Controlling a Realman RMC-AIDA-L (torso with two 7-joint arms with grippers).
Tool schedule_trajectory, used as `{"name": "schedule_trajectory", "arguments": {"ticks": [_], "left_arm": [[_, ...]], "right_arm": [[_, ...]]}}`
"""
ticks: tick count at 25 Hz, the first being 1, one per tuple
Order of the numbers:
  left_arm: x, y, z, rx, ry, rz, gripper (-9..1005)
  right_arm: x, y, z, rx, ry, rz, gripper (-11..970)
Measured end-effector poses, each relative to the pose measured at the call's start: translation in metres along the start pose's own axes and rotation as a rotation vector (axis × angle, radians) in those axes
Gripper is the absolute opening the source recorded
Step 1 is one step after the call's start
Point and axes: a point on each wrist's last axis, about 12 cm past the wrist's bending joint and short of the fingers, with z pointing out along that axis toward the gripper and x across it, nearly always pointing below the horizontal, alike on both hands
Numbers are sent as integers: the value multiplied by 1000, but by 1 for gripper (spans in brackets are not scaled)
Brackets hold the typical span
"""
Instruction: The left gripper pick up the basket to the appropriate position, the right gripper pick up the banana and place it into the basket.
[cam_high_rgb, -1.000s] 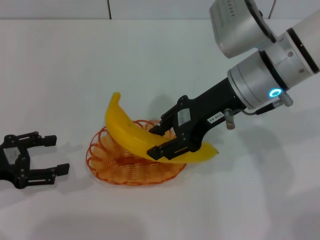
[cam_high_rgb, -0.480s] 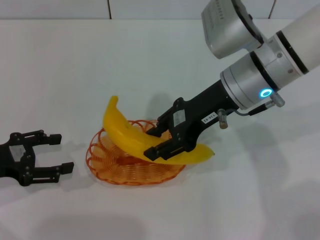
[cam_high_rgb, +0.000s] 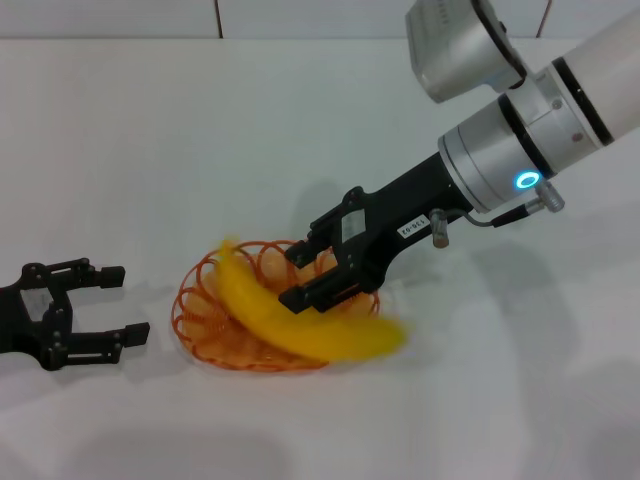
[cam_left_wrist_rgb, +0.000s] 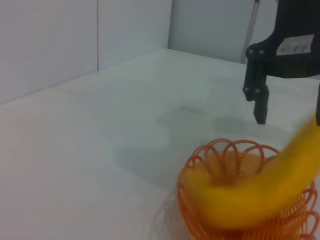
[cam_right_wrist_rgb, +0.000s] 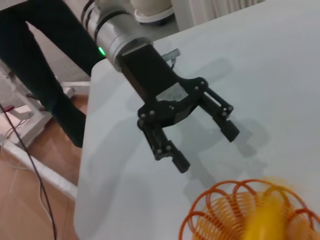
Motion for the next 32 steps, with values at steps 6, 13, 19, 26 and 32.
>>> {"name": "schedule_trajectory", "arguments": {"ticks": [6,13,19,26,32], "left_arm": [[1,-1,0,-1,1,-3,843],[4,-3,-3,3,12,-10,843],[6,-5,-8,5,7,-15,843],[4,-6,-11,15,-10,-14,843],[4,-6,-13,17,-6,-13,843]], "right_arm": [[4,-4,-10,18,-34,25,590],[63,-1,-62,55,-225,104,590],[129,22,-91,141,-395,39,588],[185,37,-71,245,-399,-124,585],[209,35,-49,332,-384,-136,583]]}}
